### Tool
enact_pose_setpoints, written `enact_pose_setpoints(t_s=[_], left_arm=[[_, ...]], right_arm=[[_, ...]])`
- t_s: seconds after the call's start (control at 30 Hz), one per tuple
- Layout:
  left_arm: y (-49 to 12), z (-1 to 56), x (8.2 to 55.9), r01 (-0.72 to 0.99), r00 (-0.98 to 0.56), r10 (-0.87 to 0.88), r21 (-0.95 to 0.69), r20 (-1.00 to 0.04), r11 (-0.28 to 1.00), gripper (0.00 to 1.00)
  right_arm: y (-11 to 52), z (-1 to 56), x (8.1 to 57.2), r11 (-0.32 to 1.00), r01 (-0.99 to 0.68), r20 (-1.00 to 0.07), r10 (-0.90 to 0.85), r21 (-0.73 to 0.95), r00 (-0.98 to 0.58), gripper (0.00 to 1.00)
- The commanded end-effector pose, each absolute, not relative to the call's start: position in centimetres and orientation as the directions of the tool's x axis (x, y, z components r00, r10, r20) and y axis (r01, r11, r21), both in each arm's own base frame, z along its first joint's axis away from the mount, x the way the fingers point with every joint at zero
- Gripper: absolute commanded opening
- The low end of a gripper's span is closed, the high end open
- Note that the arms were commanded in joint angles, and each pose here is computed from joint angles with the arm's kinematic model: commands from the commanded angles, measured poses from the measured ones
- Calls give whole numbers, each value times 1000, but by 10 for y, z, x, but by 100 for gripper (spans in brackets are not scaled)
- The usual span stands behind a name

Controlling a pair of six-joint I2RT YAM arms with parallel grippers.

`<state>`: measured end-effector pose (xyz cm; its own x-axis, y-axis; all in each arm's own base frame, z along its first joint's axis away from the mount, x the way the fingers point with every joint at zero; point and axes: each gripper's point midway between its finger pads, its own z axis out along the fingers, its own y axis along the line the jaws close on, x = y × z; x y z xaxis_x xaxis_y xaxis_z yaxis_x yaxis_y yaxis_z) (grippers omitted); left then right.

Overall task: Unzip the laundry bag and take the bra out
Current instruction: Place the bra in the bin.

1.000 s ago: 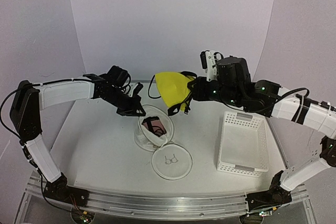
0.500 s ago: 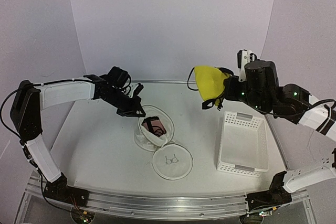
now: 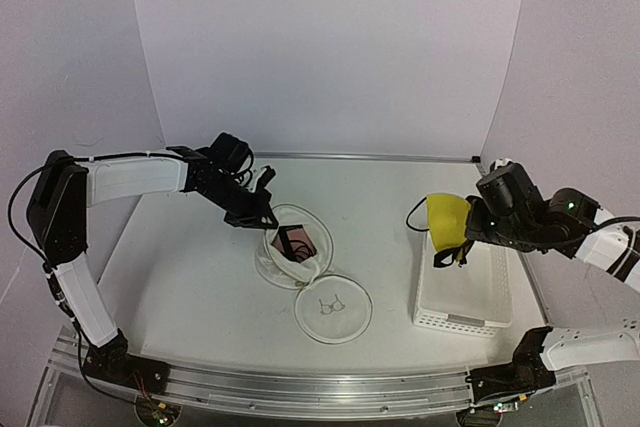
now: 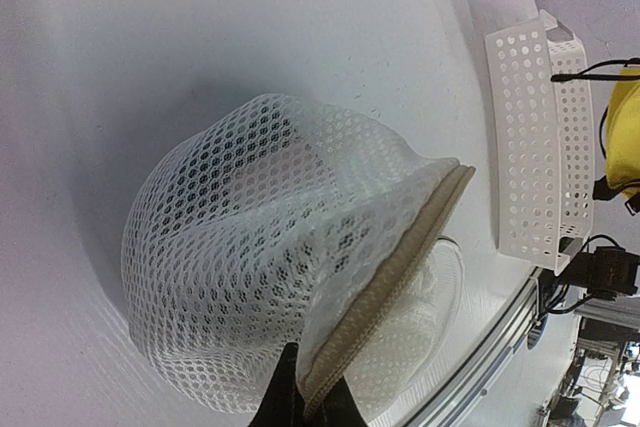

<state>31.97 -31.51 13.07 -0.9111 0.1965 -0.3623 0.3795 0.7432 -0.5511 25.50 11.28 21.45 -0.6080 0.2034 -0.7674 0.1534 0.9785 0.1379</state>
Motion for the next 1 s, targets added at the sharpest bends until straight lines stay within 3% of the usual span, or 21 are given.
enact_pose_setpoints(t_s=[0.0, 0.33, 0.6, 0.97], left_arm=[[-326, 144, 327, 430, -885, 209, -559, -415, 709, 0], [-327, 144, 326, 431, -886, 211, -565, -413, 703, 0], [-325, 146, 325, 433, -884, 210, -563, -417, 704, 0], [-320, 146, 321, 434, -881, 207, -552, -425, 712, 0]], right_arm=[[98, 182, 241, 943, 249, -662, 331, 219, -672, 0], [71, 137, 236, 905, 351, -537, 426, 241, -728, 0], [79, 108, 258, 828, 377, -407, 539, 415, -737, 0], [57, 75, 286, 785, 435, -359, 599, 441, -716, 1]])
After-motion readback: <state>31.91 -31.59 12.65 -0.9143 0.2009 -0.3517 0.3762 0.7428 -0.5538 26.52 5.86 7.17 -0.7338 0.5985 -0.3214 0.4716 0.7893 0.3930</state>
